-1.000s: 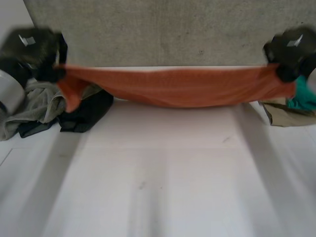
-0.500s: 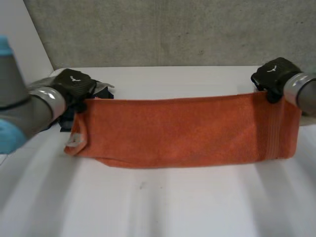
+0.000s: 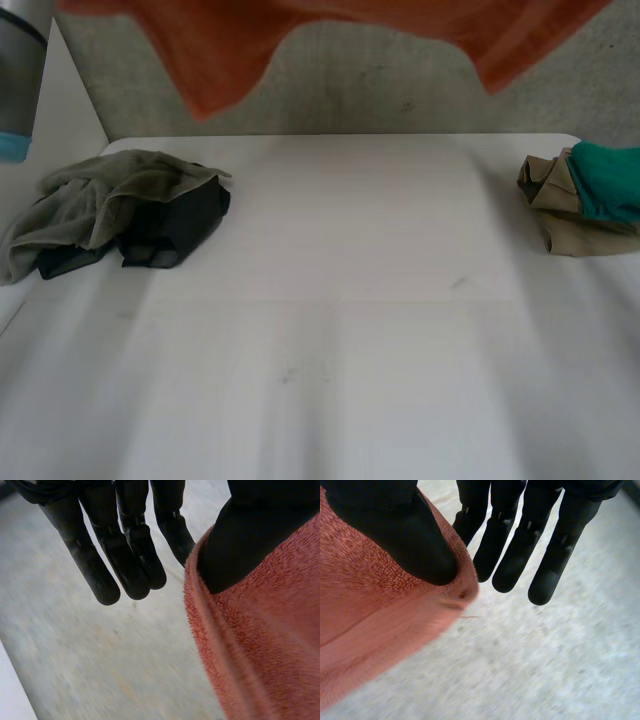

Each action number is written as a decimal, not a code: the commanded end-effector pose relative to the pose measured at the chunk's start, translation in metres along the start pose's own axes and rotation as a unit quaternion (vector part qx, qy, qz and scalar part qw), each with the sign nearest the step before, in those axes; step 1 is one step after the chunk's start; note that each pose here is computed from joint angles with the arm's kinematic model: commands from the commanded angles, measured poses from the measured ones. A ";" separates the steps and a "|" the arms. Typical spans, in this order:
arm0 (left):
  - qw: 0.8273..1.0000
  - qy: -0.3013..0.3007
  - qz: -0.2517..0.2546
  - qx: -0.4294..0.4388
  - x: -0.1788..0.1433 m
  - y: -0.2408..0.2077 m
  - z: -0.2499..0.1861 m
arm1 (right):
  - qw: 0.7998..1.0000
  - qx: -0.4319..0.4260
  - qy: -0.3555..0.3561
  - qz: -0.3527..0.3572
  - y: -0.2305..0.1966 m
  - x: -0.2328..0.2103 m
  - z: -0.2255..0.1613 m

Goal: Fold the laundry.

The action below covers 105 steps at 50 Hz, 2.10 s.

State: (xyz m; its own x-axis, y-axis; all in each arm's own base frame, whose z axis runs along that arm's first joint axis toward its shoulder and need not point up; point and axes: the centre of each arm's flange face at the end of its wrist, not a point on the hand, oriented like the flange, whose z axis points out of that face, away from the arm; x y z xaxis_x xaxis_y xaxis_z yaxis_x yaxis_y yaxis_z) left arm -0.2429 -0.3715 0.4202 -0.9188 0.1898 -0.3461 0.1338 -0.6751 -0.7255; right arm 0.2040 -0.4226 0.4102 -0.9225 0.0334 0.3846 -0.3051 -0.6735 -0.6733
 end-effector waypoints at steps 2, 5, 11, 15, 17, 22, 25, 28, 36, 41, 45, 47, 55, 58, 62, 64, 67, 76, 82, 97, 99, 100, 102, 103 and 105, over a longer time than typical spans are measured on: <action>0.981 0.060 -0.020 -0.184 0.025 0.056 -0.067 | 0.984 -0.147 -0.097 0.012 0.042 -0.032 -0.060; 0.970 0.080 -0.012 -0.230 0.036 0.079 -0.096 | 0.969 -0.200 -0.146 0.014 0.057 -0.048 -0.094; 0.947 0.114 0.004 -0.302 0.050 0.118 -0.148 | 0.935 -0.283 -0.212 0.002 0.083 -0.070 -0.155; 0.929 0.139 0.006 -0.343 0.061 0.148 -0.182 | 0.913 -0.333 -0.237 -0.006 0.105 -0.077 -0.189; 0.923 0.152 0.010 -0.354 0.067 0.165 -0.195 | 0.901 -0.357 -0.247 -0.008 0.118 -0.080 -0.204; 0.918 0.158 0.018 -0.363 0.071 0.196 -0.209 | 0.886 -0.386 -0.256 -0.008 0.134 -0.080 -0.217; 0.917 0.151 0.016 -0.369 0.067 0.208 -0.213 | 0.881 -0.397 -0.257 -0.004 0.137 -0.079 -0.220; 0.919 0.142 0.014 -0.369 0.065 0.212 -0.213 | 0.881 -0.398 -0.257 -0.002 0.136 -0.079 -0.220; 0.927 0.111 0.019 -0.359 0.060 0.212 -0.212 | 0.881 -0.401 -0.251 0.003 0.136 -0.076 -0.220; 0.923 0.090 0.029 -0.373 0.053 0.212 -0.219 | 0.880 -0.405 -0.248 0.003 0.137 -0.074 -0.220; 0.927 0.067 0.034 -0.368 0.040 0.206 -0.217 | 0.879 -0.408 -0.246 0.002 0.139 -0.071 -0.220; 0.928 0.067 0.031 -0.365 0.038 0.202 -0.216 | 0.878 -0.410 -0.247 0.002 0.139 -0.072 -0.221; 0.918 0.108 -0.015 -0.380 0.040 0.162 -0.223 | 0.863 -0.420 -0.280 0.000 0.117 -0.067 -0.222; 0.915 0.119 -0.018 -0.386 0.032 0.125 -0.219 | 0.856 -0.418 -0.302 -0.035 0.097 -0.053 -0.218; 0.900 0.145 -0.003 -0.411 0.022 0.075 -0.222 | 0.831 -0.430 -0.336 -0.103 0.064 -0.025 -0.218; 0.892 0.170 0.011 -0.420 0.022 0.056 -0.227 | 0.814 -0.444 -0.354 -0.123 0.052 -0.015 -0.223; 0.870 0.227 0.047 -0.434 0.025 0.026 -0.242 | 0.777 -0.468 -0.395 -0.145 0.030 0.000 -0.239; 0.828 0.322 0.110 -0.447 0.037 0.026 -0.261 | 0.744 -0.460 -0.465 -0.140 0.030 -0.005 -0.266; 0.819 0.338 0.113 -0.450 0.048 0.077 -0.253 | 0.730 -0.480 -0.468 -0.128 0.062 -0.018 -0.269; 0.929 0.187 0.241 -0.208 0.045 0.127 -0.095 | 0.910 -0.319 -0.241 -0.110 0.092 -0.042 -0.129; 0.953 0.114 0.254 -0.117 0.028 0.101 -0.050 | 0.953 -0.246 -0.150 -0.096 0.074 -0.024 -0.084; 0.960 0.087 0.253 -0.087 0.021 0.090 -0.036 | 0.964 -0.219 -0.118 -0.088 0.067 -0.017 -0.070; 0.973 0.005 0.231 -0.003 -0.001 0.056 -0.005 | 0.989 -0.134 -0.035 -0.061 0.042 0.007 -0.036; 0.976 -0.021 0.217 0.020 -0.009 0.046 0.003 | 0.993 -0.102 -0.010 -0.051 0.033 0.016 -0.027; 0.980 -0.063 0.180 0.062 -0.022 0.027 0.015 | 0.998 -0.058 0.019 -0.036 0.018 0.027 -0.016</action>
State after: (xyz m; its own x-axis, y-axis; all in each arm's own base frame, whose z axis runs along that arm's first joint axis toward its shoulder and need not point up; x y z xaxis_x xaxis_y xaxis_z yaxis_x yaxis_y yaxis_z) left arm -0.2349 -0.4013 0.3124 -0.6467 0.0300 -0.7622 0.6253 -0.5515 -0.5522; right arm 0.1818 -0.4137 0.3022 -0.7699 -0.1143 0.6279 -0.5855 -0.2649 -0.7661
